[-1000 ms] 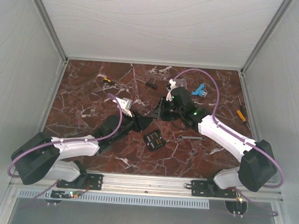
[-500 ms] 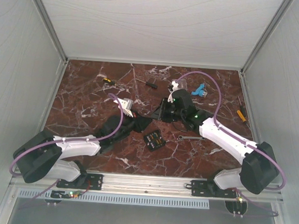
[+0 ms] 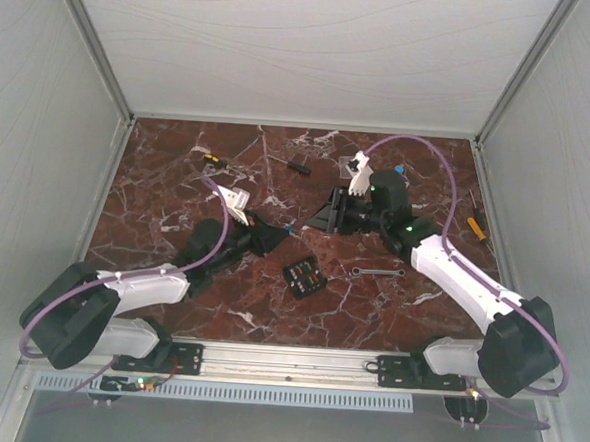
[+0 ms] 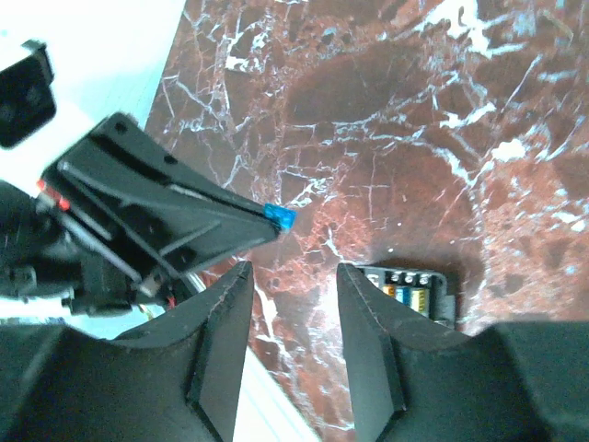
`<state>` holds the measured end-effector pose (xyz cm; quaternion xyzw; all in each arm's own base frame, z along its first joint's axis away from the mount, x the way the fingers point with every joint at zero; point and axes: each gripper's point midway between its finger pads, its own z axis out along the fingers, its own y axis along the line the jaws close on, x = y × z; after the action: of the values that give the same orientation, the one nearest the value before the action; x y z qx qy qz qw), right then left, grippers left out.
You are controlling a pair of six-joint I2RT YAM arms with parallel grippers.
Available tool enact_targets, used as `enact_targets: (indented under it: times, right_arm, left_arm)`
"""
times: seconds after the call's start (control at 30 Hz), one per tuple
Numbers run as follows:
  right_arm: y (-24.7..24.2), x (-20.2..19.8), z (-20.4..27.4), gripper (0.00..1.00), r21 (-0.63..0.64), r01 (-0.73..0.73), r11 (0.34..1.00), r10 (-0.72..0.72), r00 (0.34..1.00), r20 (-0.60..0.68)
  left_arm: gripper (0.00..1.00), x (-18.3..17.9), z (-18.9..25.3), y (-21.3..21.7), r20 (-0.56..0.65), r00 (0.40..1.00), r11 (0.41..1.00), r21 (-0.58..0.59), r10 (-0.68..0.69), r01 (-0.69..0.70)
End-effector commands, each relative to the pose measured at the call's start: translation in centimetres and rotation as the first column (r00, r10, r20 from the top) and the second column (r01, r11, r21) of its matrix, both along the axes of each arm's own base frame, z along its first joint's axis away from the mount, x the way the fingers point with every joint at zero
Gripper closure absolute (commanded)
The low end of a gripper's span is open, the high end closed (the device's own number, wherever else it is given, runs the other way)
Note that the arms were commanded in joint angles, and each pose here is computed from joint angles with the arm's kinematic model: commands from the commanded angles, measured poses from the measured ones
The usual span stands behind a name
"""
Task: Snap on the fuse box
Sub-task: Pick up the fuse from the center of the board.
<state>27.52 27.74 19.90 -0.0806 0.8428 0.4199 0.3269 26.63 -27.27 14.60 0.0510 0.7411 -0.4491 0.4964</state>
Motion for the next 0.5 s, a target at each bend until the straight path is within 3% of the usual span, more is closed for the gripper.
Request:
enact_targets:
  times: [0.0,0.2,0.47]
  right_arm:
    - [-0.6,-1.2,4.4,0.61,-0.01,-0.281,0.96,0.273,0.923,0.271]
    - [-0.9,-4.1,6.0,0.61,-0.097,-0.5,0.86,0.495,0.776,0.391]
    - [-0.1,-7.2,5.7,0.62,-0.095,-0.643,0.76,0.62,0.674,0.401]
  left_arm:
    - [1.0,-3.1,3.4,-0.6,0.12,0.957,0.959,-0.074,-0.265,0.275]
    - [1.0,-6.9,5.6,-0.9,0.198,0.861,0.863,-0.109,-0.468,0.494]
    - [1.0,-9.7,7.7,-1.4,0.248,0.747,0.74,-0.139,-0.617,0.658]
